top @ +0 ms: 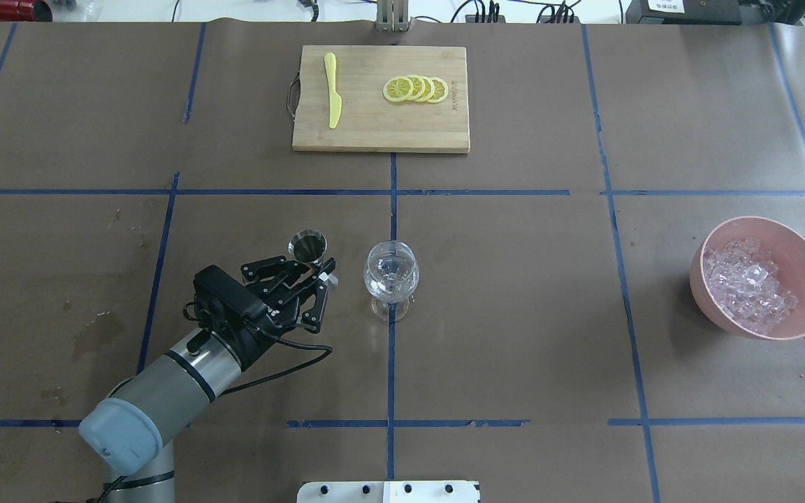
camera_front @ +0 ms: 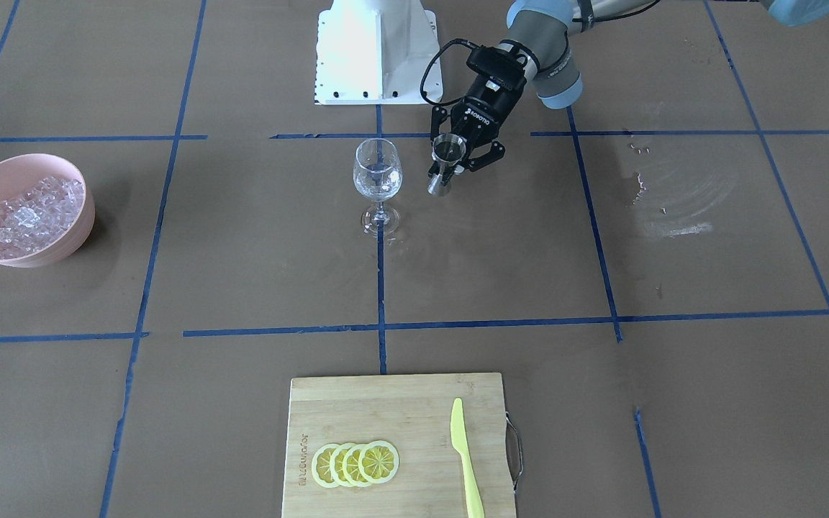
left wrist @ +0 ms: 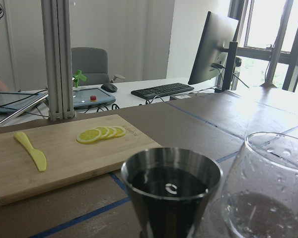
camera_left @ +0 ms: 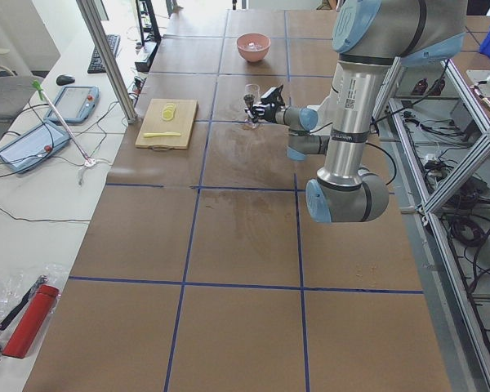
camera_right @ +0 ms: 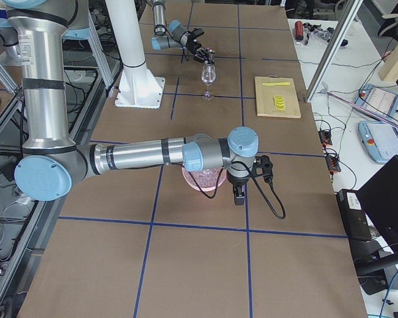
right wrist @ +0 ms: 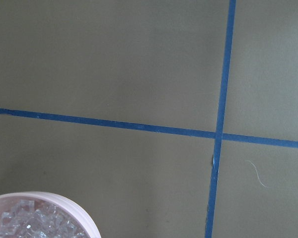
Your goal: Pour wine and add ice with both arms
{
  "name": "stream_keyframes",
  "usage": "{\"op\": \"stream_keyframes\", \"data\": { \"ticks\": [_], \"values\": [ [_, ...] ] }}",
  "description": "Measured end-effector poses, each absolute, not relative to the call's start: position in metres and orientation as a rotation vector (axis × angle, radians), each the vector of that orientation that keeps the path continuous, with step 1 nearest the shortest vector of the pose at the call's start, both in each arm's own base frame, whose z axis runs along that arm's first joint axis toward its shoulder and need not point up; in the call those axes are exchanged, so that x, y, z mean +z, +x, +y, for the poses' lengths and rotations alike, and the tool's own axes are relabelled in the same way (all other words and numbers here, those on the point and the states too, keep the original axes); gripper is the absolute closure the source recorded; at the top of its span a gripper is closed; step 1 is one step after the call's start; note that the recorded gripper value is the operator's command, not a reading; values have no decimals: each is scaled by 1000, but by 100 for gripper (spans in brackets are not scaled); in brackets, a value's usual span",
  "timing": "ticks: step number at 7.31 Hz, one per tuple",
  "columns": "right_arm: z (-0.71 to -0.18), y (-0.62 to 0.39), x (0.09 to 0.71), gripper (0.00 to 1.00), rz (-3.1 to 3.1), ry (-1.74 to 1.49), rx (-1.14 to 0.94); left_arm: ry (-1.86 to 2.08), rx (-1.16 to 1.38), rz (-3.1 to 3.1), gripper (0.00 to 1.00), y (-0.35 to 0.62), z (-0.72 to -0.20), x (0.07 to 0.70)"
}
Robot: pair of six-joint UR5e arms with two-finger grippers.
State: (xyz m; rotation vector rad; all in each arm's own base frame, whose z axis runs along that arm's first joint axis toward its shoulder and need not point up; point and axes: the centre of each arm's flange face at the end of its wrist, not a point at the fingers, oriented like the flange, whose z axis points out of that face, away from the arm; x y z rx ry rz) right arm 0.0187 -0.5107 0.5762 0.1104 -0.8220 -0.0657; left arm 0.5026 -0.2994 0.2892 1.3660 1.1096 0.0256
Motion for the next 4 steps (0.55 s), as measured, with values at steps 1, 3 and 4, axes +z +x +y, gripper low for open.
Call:
{"op": "stream_keyframes", "data": {
  "ticks": [1,3,4],
  "values": [
    [-511,18,576,0,-822,110,-66,1406,65,1059,100,500,-305,286],
    [-511,18,576,0,-822,109,-66,1428,164,921,100,503,-315,270],
    [-511,18,576,0,-822,109,-67,1426,214,855,100,503,-318,250]
  ]
}}
